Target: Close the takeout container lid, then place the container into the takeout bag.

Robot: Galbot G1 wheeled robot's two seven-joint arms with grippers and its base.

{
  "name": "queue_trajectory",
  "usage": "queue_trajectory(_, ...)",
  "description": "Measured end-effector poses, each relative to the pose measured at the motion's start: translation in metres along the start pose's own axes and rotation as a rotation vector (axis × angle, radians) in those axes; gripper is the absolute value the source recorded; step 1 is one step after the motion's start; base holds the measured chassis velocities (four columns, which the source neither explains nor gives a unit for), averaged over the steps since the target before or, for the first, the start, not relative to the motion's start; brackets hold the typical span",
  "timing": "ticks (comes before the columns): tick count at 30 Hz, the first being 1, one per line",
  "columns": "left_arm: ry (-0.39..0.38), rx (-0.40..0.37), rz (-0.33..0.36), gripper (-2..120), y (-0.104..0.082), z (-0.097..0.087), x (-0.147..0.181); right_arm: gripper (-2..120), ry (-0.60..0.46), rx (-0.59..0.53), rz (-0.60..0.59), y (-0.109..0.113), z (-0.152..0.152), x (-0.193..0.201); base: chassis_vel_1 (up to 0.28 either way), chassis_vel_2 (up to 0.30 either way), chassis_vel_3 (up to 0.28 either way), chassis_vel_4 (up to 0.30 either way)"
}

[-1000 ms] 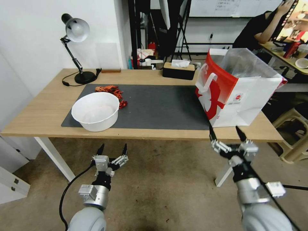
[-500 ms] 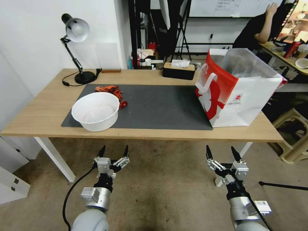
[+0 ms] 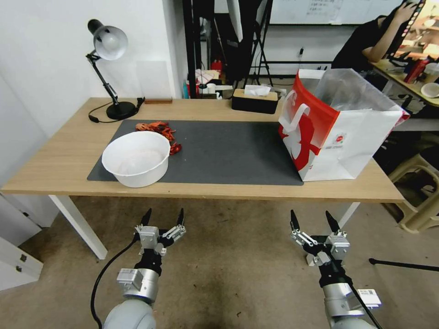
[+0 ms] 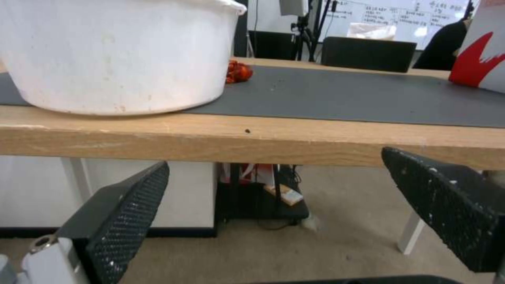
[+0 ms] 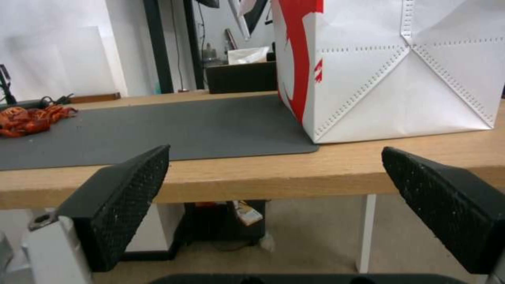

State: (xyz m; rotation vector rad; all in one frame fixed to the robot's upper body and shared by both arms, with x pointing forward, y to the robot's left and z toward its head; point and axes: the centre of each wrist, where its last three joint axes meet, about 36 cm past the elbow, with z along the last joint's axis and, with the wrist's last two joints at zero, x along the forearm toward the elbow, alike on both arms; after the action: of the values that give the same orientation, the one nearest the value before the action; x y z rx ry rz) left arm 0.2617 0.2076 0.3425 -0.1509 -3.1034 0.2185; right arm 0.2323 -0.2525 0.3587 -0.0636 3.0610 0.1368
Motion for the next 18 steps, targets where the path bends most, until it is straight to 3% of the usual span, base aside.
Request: queue_trajectory(18, 0.000, 0.000, 0.000, 100, 0.0002, 0.0000, 0.0000, 100, 0.000, -0.001, 0.000, -0.0001, -0.0006, -0.0006, 0.000, 0.000, 0.000, 0.000)
